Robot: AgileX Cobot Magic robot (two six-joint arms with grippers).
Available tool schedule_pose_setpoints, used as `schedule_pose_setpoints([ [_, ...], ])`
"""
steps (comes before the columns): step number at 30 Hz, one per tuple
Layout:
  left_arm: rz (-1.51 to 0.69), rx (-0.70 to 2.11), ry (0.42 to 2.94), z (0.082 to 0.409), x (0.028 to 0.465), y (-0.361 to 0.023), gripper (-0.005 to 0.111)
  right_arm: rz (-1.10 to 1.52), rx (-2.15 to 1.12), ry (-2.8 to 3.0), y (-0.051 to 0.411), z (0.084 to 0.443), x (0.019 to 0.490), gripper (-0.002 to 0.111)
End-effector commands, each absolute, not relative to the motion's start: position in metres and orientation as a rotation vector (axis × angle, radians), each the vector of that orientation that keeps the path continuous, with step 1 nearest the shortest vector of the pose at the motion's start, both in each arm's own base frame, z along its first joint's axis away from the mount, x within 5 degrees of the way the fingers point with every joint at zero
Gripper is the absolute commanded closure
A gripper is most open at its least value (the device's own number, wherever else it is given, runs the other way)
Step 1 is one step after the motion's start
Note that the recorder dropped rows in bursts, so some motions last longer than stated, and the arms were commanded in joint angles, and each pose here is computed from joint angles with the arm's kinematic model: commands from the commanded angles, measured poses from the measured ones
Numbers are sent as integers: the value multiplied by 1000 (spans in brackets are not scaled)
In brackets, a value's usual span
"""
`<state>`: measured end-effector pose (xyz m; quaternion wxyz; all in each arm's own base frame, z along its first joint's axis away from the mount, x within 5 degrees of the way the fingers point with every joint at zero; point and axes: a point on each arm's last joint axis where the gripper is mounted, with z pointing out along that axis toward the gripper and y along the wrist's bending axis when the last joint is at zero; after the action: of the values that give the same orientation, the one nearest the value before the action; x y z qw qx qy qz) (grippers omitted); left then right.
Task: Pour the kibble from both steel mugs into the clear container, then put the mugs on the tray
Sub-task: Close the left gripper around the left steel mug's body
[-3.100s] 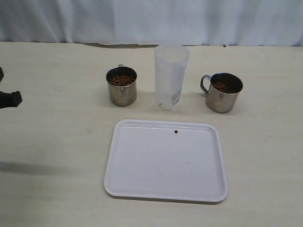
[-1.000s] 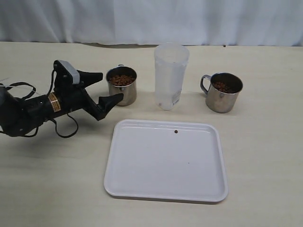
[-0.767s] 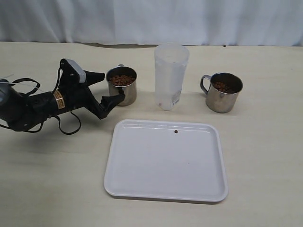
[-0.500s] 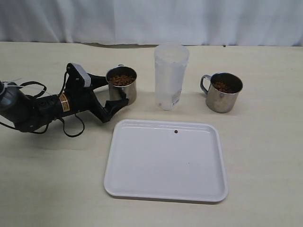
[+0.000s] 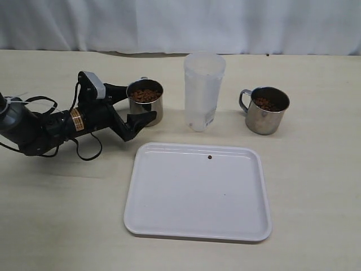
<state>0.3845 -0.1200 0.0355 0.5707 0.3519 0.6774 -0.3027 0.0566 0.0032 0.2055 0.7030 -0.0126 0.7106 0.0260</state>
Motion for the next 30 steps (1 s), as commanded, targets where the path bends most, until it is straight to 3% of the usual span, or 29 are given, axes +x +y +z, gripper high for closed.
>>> schedule_pose_setpoints([
  [1,-717,829,1559,39,387,-122,30,50,-26,1585,3,204,56,103],
  [10,-701,835,1537,43,394,-123,30,50,-26,1585,3,204,56,103],
  [17,-729,826,1555,22,395,-127,30,50,-26,1585,3,204,56,103],
  [30,-734,860,1493,33,402,-159,30,50,-26,1585,3,204,56,103],
])
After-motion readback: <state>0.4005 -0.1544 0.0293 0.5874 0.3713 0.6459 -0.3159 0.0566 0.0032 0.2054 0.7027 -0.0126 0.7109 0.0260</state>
